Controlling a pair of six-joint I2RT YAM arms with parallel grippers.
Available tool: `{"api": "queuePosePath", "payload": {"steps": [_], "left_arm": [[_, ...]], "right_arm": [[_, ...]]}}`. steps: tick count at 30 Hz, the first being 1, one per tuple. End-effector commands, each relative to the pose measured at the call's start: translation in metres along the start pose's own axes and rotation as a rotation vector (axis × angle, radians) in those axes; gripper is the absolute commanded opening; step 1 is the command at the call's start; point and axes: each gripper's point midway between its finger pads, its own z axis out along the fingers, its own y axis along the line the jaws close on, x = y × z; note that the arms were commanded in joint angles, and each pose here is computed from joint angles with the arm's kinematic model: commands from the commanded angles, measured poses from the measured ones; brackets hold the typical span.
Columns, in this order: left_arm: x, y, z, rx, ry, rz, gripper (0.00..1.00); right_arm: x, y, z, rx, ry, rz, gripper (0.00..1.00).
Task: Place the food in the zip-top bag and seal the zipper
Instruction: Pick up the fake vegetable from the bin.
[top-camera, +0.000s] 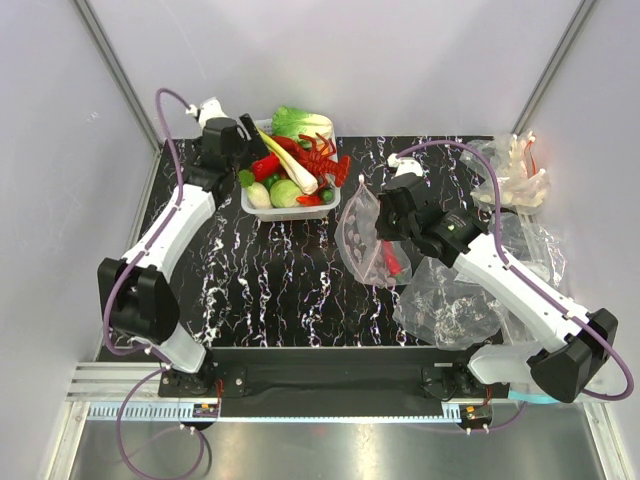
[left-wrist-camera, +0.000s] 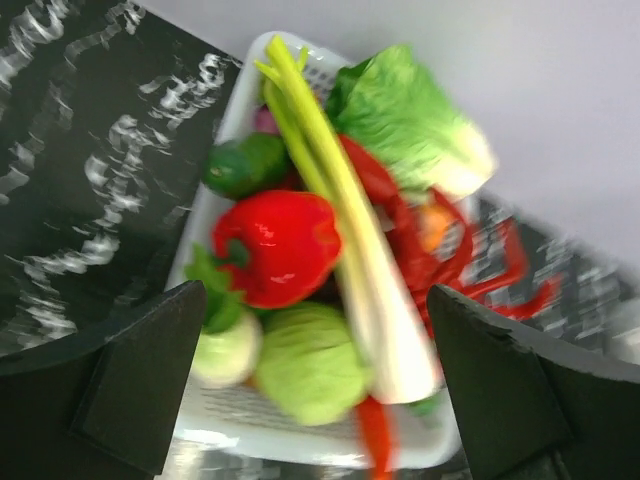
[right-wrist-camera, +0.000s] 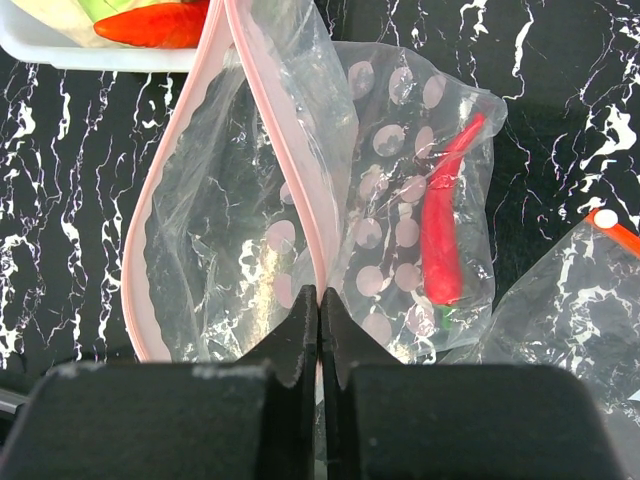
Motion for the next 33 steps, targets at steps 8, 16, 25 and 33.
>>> {"api": "queuePosePath", "payload": {"steps": [8,16,25,33], "left_arm": [[-0.011,-0.007,0.024,0.077,0.093,0.629,0.99],[0.011,-0.012,0.043,0.151,0.165,0.73,0.99],[0.029,-0.002,0.074,0.106,0.205,0.742,0.99],[0.035,0.012,0.094,0.023,0.192,0.753,0.99]], "right_arm": [[-0.026,0.012,-0.006,-0.04,-0.035,-0.029,0.0],[-0.027,0.011,-0.008,-0.037,-0.034,-0.036,0.0],[-0.026,0.011,-0.009,-0.035,-0.03,-0.04,0.0],[-0.026,0.012,-0.009,-0.04,-0.025,-0.036,0.0]]}}
